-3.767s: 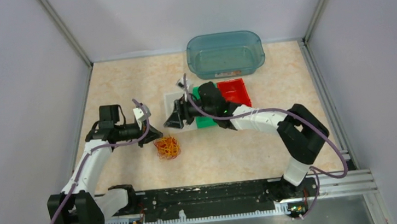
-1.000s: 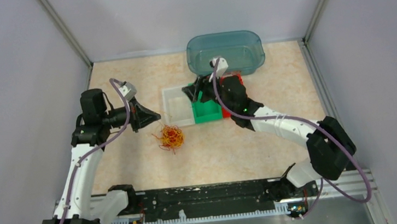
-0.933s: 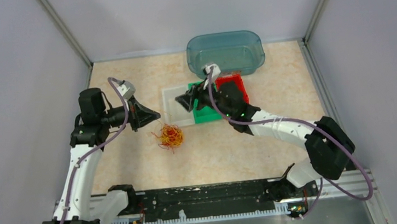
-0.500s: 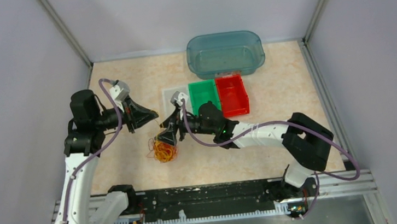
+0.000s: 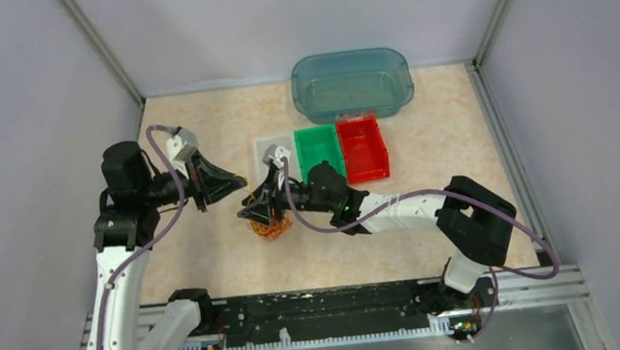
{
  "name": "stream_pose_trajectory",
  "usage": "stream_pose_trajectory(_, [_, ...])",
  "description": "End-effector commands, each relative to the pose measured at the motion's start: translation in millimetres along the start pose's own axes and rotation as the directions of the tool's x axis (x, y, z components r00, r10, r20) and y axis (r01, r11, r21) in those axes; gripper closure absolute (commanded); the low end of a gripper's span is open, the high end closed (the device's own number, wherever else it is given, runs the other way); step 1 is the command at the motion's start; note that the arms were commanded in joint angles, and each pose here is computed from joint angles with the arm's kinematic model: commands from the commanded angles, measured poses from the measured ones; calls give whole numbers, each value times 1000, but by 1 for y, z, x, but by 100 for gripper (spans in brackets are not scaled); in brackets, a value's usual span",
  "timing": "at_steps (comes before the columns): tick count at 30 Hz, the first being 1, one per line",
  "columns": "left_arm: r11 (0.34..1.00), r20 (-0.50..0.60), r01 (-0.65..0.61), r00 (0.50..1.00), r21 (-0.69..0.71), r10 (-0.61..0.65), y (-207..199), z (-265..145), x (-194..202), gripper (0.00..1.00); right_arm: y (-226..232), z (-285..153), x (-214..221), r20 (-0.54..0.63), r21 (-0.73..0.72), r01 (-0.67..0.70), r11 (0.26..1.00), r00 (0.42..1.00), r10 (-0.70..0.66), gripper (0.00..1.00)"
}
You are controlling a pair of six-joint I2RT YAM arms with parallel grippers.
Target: Untangle the cables
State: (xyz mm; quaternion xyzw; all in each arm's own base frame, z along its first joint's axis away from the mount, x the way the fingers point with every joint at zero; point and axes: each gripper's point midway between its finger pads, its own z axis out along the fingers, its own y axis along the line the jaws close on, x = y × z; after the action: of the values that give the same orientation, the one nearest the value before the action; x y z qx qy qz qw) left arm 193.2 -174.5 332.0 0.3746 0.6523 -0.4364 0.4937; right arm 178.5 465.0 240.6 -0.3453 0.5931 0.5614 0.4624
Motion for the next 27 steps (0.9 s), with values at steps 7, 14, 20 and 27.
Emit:
stream_pose_trajectory(7, [997,51,-58,997,57,55,-23,-6,-31,100,-5,-4,3,57,30,-21,999,998,19,60])
stream_pose_trajectory(14, [993,102,-121,988,17,119,-25,-9,-59,100,-17,-8,35,26,61,-75,995,997,73,52])
stream_pose_trajectory(20, [983,160,-180,970,-45,185,-23,-13,-88,100,-25,-7,61,-8,78,-117,990,993,118,51])
stream_pose_trajectory(27, [964,235,-239,936,-117,261,-24,-19,-130,100,-40,-13,87,-38,147,-133,980,989,140,51])
